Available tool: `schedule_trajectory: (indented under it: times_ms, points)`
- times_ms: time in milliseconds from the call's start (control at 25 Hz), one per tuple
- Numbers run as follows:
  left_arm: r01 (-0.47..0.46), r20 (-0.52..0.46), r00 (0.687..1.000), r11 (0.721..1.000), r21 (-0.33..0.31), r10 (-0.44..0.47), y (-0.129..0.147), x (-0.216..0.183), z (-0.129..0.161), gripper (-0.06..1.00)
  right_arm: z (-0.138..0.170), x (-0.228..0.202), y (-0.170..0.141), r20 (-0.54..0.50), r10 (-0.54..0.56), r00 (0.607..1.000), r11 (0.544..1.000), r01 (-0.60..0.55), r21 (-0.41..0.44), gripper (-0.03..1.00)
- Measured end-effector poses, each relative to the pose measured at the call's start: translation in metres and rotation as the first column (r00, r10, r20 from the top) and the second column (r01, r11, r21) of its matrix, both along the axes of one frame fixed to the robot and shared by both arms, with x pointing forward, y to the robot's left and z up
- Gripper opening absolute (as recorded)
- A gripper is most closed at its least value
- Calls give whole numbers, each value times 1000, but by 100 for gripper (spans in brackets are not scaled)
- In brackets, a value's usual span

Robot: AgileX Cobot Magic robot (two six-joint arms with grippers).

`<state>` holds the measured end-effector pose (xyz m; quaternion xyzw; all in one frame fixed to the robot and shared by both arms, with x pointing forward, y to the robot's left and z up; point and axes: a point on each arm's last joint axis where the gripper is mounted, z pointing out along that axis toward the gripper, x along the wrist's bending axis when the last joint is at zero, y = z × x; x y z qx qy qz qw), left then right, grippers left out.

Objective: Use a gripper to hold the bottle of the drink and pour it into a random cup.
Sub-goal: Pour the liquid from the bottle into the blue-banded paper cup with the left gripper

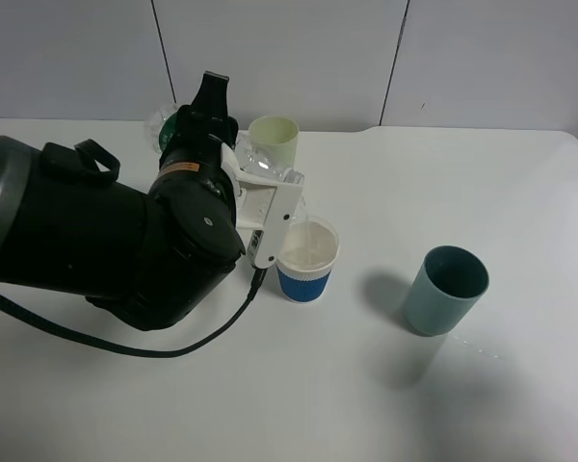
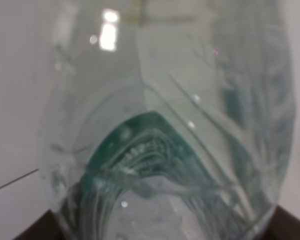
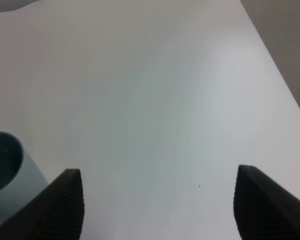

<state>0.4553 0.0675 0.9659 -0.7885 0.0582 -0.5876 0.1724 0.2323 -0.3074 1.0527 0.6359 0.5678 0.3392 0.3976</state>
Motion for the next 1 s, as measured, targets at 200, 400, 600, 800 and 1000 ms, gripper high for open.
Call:
schedule_trajectory:
  times_ms: [200,400,600,800,1000]
  points:
    - [4,0,1000,1000,7,-4,0,0,0,50,0,0,0,0,0,1000,1000,0,0,63]
    - [16,8,1000,1000,15,-16,-1,0,1,50,0,0,0,0,0,1000,1000,0,0,63]
    - [22,13,1000,1000,17,-22,-1,1,1,50,0,0,0,0,0,1000,1000,0,0,63]
    - [24,14,1000,1000,18,-24,-2,1,2,50,0,0,0,0,0,1000,1000,0,0,63]
    - [25,15,1000,1000,19,-25,-2,1,2,50,0,0,0,0,0,1000,1000,0,0,63]
